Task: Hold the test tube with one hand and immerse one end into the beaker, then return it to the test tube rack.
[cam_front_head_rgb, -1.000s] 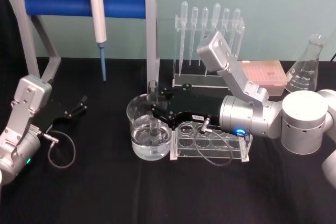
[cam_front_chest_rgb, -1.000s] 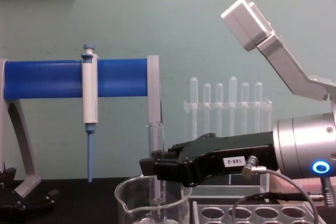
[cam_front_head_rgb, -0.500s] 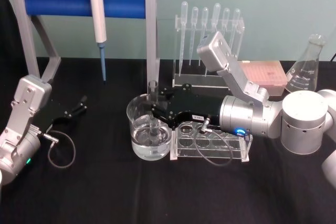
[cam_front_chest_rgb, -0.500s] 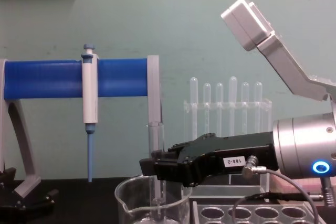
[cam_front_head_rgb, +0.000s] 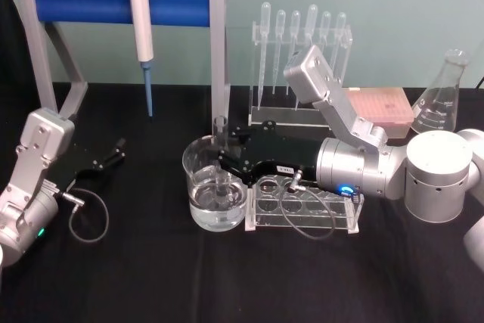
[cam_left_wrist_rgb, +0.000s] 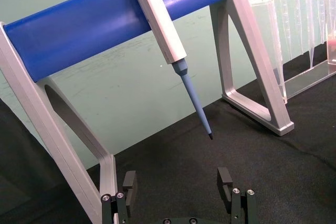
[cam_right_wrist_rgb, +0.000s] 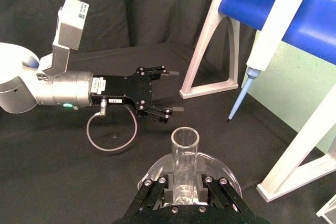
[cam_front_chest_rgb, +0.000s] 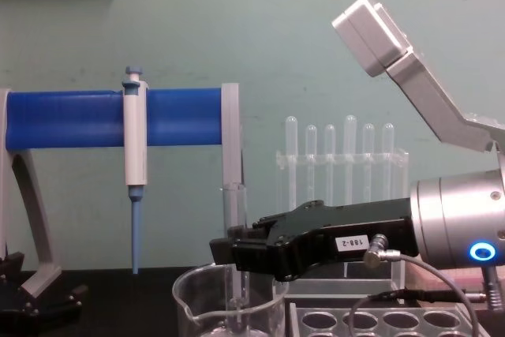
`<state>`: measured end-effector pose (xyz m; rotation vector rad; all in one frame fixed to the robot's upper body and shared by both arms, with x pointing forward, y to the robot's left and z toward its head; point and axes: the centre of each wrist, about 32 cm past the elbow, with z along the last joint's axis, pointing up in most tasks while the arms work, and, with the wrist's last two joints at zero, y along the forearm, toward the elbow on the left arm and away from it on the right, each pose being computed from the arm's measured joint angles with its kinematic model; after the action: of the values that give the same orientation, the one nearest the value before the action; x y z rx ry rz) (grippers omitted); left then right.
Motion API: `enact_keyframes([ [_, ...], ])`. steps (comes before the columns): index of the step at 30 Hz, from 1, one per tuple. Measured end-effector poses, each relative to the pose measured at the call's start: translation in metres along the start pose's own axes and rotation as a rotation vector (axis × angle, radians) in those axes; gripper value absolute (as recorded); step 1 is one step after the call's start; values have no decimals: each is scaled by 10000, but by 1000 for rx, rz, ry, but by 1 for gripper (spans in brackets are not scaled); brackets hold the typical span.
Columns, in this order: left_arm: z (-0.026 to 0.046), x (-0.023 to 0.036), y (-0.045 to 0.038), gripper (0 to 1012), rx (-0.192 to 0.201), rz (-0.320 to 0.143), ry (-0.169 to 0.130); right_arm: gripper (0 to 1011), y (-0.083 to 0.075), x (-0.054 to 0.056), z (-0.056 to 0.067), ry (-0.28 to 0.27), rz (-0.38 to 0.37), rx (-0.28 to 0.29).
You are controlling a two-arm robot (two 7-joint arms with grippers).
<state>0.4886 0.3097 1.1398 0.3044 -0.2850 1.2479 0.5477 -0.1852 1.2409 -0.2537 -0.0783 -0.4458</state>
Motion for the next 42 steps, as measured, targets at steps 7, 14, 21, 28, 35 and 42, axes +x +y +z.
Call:
enact_keyframes([
  [7, 0, 0, 0, 1000, 0, 0, 0, 241, 0, 0, 0, 0, 0, 0],
  [14, 0, 0, 0, 1000, 0, 0, 0, 241, 0, 0, 0, 0, 0, 0],
  [21, 0, 0, 0, 1000, 0, 0, 0, 241, 0, 0, 0, 0, 0, 0],
  [28, 0, 0, 0, 1000, 0, 0, 0, 241, 0, 0, 0, 0, 0, 0],
  [35, 0, 0, 0, 1000, 0, 0, 0, 241, 0, 0, 0, 0, 0, 0],
  [42, 0, 0, 0, 1000, 0, 0, 0, 241, 0, 0, 0, 0, 0, 0],
])
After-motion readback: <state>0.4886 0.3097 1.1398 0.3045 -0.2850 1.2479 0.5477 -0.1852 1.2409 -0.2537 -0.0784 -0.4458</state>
